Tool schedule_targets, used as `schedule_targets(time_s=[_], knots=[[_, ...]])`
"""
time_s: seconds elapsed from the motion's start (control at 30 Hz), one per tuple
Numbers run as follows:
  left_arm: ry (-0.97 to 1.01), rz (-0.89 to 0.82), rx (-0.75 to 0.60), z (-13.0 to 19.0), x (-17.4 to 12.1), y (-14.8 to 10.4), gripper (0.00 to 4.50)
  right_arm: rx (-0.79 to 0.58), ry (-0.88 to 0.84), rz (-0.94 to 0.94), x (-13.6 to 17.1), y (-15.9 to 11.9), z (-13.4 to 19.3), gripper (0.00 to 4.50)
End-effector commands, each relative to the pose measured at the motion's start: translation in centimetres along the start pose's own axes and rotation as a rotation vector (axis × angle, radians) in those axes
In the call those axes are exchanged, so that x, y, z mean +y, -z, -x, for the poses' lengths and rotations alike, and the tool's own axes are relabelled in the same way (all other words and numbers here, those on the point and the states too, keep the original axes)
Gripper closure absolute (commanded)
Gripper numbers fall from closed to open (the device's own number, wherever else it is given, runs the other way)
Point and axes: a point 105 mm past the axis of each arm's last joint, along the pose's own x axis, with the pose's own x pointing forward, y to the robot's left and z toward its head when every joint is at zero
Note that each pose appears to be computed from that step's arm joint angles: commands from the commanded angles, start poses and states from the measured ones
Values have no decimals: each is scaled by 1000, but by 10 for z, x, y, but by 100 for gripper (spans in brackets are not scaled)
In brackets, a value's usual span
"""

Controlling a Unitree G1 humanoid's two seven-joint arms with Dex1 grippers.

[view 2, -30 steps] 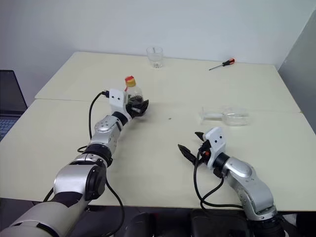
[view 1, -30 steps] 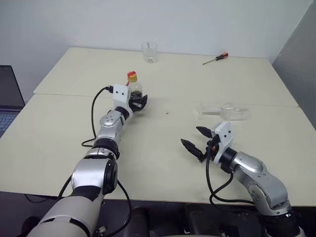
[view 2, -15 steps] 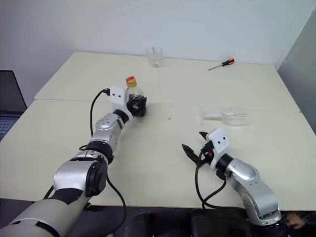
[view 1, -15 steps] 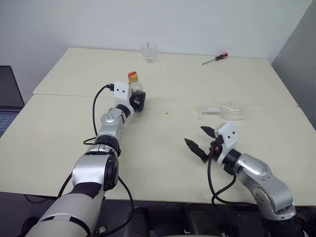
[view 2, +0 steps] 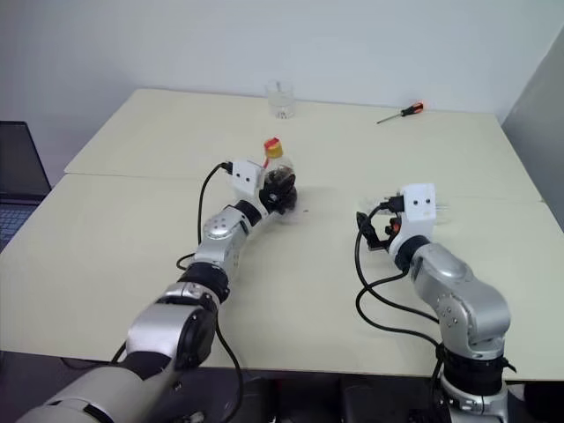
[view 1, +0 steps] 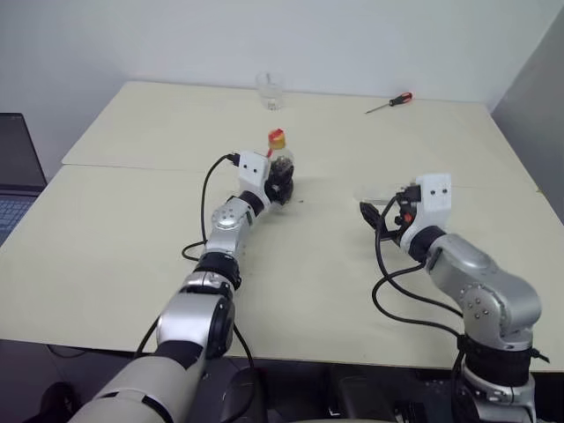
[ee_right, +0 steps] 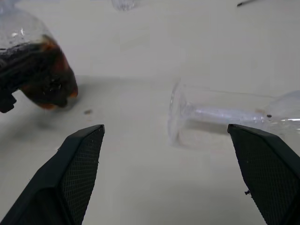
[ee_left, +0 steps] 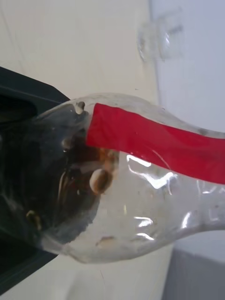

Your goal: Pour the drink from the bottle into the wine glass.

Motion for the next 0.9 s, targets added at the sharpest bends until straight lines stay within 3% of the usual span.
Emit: schedule_targets(time_s=[0.03, 0.23, 0.43, 0.67, 0.9], knots=[[130, -83, -77, -5, -29, -27, 288, -126, -139, 71, 25, -44, 13, 0], [249, -97, -45, -1, -65, -24, 295, -168, -174, 109, 39, -63, 12, 0], [315, -58, -67, -6, -91, -38, 296, -154, -210, 114, 55, -70, 4, 0], [338, -66, -41, -3, -99, -32, 303, -159, -236, 56, 70, -74, -4, 0], [343, -62, -42, -2, -104, -33, 303, -172, -151, 3, 59, -78, -14, 0]])
